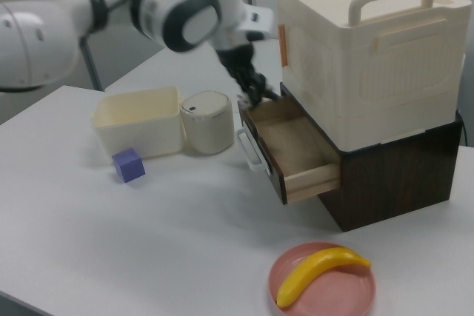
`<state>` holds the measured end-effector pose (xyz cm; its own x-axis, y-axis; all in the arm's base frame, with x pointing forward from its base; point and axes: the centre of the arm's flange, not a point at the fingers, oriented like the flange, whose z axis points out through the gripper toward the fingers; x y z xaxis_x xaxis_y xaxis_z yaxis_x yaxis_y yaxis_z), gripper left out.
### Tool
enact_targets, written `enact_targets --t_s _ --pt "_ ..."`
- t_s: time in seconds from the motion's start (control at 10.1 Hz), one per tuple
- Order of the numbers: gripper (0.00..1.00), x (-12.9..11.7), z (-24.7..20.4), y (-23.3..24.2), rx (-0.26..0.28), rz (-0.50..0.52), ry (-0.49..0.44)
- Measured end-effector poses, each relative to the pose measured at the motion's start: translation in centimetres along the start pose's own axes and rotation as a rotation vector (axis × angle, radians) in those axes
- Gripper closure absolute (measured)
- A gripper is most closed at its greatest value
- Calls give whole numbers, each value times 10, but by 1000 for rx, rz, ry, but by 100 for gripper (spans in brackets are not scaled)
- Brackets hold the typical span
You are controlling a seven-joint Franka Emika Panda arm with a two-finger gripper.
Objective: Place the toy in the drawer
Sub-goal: 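Carry the panda figurine over the open wooden drawer and lower it, then open the gripper to release the panda inside the drawer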
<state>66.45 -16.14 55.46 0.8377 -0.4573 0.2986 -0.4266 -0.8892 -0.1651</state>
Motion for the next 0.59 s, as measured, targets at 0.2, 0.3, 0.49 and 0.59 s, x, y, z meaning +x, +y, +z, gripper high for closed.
enact_targets --t_s 0.2,0.3,0.49,0.59 --pt "59 17 63 41 -51 54 34" --pt "59 19 90 52 -68 64 27" --pt "59 19 112 58 -85 62 26" --pt "52 20 110 55 -83 58 30"
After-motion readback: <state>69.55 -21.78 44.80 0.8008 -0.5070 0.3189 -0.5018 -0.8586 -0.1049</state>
